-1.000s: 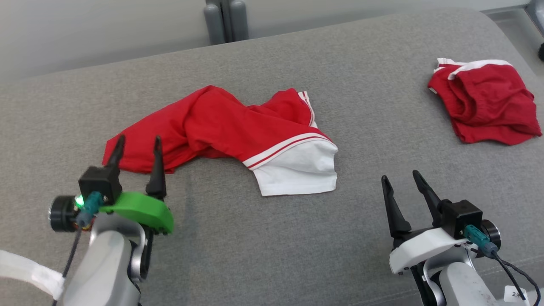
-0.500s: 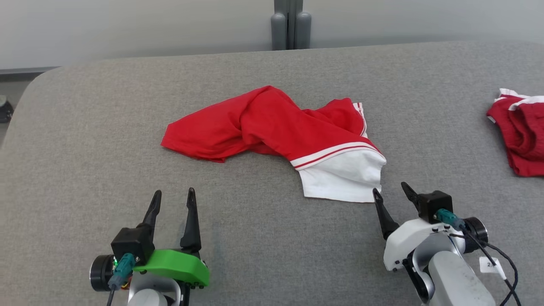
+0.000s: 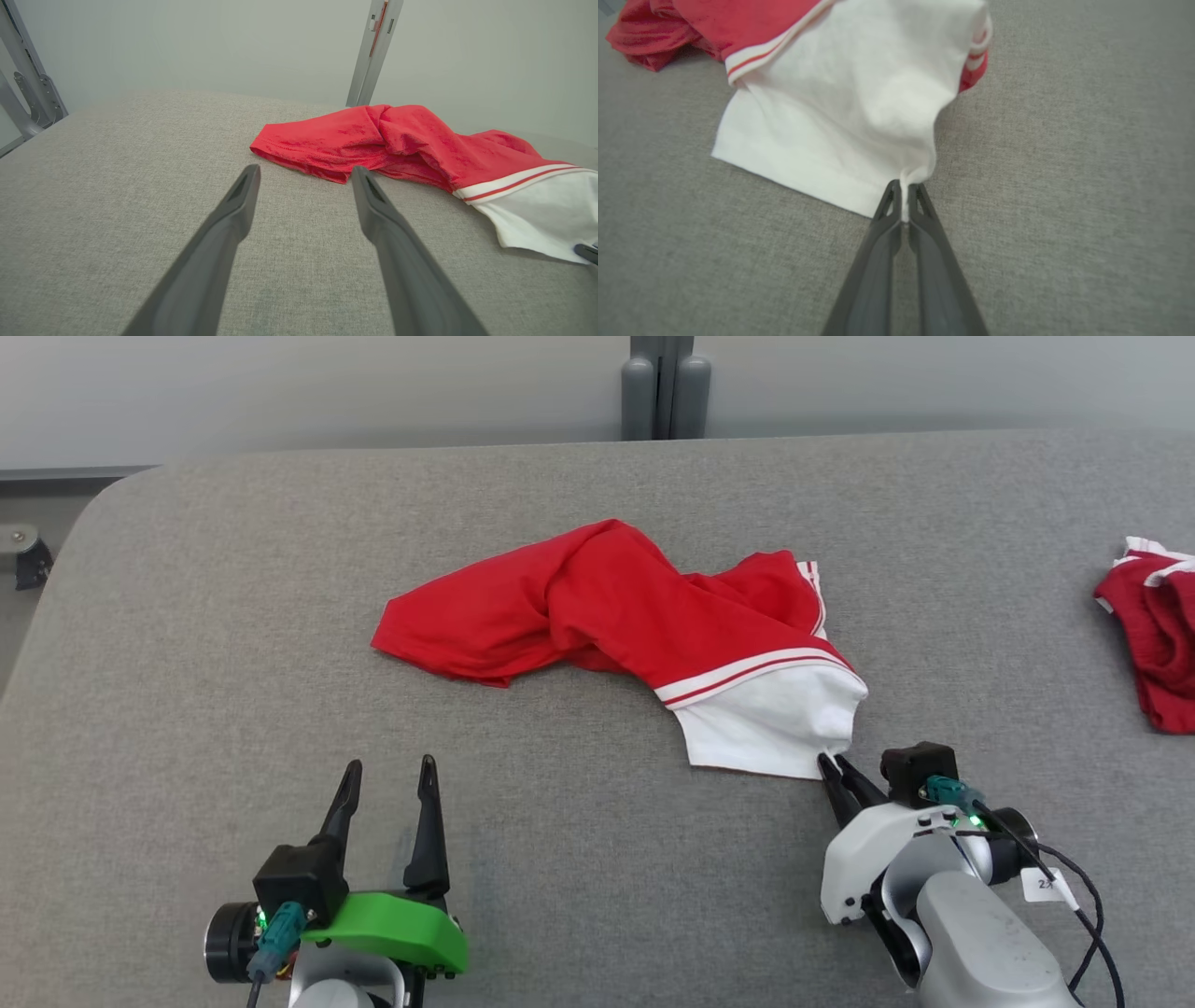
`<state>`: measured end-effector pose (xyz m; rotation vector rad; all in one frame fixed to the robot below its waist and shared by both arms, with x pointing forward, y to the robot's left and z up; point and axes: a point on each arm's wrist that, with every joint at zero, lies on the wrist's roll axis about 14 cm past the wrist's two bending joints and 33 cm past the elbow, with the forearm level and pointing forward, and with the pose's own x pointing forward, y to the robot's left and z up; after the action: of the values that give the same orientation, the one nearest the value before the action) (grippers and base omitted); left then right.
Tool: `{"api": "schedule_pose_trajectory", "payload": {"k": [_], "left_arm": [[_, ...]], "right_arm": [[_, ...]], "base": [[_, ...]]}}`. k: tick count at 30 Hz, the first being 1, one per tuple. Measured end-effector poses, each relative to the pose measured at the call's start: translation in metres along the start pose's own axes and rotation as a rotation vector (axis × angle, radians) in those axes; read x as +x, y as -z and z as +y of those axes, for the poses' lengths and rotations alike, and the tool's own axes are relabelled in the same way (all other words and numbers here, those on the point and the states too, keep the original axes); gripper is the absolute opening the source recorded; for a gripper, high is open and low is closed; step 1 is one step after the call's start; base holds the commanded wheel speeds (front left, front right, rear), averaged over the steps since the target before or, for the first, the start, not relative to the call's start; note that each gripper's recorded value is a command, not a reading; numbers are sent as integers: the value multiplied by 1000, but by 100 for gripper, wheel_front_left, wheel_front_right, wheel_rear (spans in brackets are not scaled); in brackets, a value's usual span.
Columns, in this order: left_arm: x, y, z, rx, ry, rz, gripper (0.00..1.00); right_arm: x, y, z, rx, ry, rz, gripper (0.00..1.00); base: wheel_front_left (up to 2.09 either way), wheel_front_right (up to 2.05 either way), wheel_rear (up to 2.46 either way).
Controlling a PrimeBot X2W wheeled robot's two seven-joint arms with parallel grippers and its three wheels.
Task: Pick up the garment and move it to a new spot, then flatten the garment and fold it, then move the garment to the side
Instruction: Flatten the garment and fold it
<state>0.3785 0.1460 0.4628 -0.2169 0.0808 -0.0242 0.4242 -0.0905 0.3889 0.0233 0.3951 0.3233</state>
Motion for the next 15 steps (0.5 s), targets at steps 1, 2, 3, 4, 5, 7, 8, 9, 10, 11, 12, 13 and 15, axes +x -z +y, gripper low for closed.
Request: {"api": "schedule_pose_trajectory", "payload": {"k": [1, 2, 3, 4, 5, 7, 8, 9, 10, 11, 12, 13, 15], "left_arm": [[1, 2, -5, 0, 17, 4, 100], [1, 2, -8, -1, 26, 6, 100], [2, 3, -11, -1, 36, 7, 100], [2, 3, -15, 0, 47, 8, 100], [3, 4, -19, -1, 58, 9, 100], [5, 5, -26, -2, 78, 12, 100], [5, 6, -28, -3, 86, 16, 100], [6, 8, -31, -3, 95, 21, 100], [6, 9, -35, -4, 104, 25, 100], [7, 10, -37, -4, 111, 27, 100], [8, 11, -40, -5, 119, 29, 100], [9, 12, -43, -4, 128, 31, 100], [11, 13, -48, -4, 143, 35, 100]], "right_arm": [[-2, -8, -6, 7, 18, -33, 0], [-4, -14, -10, 12, 29, -54, 0], [-5, -19, -14, 22, 43, -74, 0], [-8, -25, -20, 31, 61, -96, 0], [-11, -31, -26, 38, 79, -119, 0], [-18, -41, -37, 48, 111, -152, 0], [-22, -43, -42, 54, 127, -162, 0], [-28, -44, -46, 56, 141, -166, 0], [-35, -45, -51, 56, 158, -167, 0], [-40, -45, -56, 54, 171, -169, 0], [-48, -45, -61, 51, 189, -166, 0], [-57, -45, -67, 49, 206, -165, 0], [-72, -45, -75, 46, 235, -156, 0]], "base": [[0, 0, 0], [0, 0, 0], [0, 0, 0], [0, 0, 0], [0, 0, 0], [0, 0, 0], [0, 0, 0], [0, 0, 0], [0, 0, 0], [0, 0, 0], [0, 0, 0], [0, 0, 0], [0, 0, 0]]}}
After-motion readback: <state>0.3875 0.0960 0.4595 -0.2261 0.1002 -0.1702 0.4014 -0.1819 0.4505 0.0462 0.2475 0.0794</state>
